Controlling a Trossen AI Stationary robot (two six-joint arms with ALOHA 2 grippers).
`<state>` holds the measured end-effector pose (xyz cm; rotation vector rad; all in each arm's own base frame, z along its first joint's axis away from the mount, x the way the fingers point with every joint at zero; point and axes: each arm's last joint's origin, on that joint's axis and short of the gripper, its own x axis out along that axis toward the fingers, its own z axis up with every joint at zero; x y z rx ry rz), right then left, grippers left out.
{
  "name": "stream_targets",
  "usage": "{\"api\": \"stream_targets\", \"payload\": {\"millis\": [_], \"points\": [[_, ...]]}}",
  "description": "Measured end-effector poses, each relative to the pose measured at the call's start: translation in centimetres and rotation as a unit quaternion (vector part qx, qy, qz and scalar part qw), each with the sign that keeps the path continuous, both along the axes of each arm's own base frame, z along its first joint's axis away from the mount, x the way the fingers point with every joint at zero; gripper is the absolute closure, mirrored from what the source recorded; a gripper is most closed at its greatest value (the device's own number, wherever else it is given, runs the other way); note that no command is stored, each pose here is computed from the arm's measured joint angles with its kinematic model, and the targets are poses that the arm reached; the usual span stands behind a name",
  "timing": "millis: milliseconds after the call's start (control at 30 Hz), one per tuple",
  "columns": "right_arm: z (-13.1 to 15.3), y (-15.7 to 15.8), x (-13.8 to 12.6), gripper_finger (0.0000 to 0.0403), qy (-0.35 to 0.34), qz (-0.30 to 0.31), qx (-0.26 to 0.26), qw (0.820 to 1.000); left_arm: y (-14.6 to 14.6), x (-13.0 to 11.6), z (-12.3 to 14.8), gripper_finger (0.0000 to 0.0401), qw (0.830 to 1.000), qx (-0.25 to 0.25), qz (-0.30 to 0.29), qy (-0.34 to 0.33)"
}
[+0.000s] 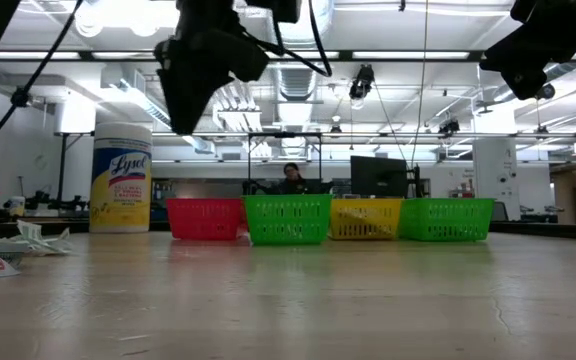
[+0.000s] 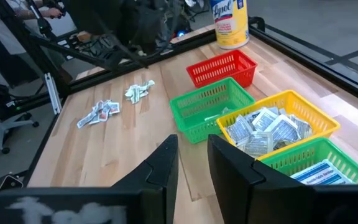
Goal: Pick & Place First Aid Supplies
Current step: Put the bandage into the left green basket
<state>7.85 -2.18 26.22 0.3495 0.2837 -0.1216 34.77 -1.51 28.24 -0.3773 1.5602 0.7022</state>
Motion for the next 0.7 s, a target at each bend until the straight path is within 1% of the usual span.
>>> {"api": "stream_targets", "payload": {"millis": [100,333,533,700], "points": [[0.0,0.0,0.0,0.0314,0.0,0.0,0.0,1.0,-1.0,-0.8,-0.3,0.0229,1.0,-0.007,0.018,0.007],[0.0,0.0,0.0,0.0321,0.0,0.0,0.0,1.0,-2.8,-2.5,-1.6,0.0229,0.996,-0.014,0.089,0.029],[0.0,0.0,0.0,0.0333,0.0,0.0,0.0,1.0,-4.3,-3.7,-2.9,0.0229,0.99,-0.017,0.13,0.051],[0.0,0.0,0.0,0.0333,0.0,0.0,0.0,1.0,-5.1,-5.0,-4.2,0.0229,0.985,-0.035,0.162,0.05]]}}
